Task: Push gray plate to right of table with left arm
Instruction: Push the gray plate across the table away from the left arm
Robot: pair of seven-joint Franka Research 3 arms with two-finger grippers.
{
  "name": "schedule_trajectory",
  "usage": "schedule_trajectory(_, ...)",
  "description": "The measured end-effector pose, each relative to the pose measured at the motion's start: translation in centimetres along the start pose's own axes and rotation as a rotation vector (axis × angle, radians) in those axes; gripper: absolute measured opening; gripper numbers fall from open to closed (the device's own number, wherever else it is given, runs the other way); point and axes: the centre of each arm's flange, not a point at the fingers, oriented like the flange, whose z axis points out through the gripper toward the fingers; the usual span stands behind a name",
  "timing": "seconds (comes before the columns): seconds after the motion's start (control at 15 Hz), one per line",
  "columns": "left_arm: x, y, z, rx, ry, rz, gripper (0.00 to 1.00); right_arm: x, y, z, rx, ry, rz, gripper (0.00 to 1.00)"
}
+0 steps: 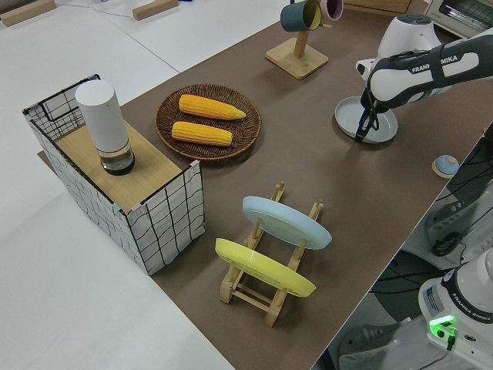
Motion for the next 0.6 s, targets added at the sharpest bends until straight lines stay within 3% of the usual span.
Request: schedule_trajectory(0.6,-5.7,12.2,0.0,-0.032,0.004,-0.115,0.04,0.0,0.0,0.0,0.000,0.000,0.000,0.99)
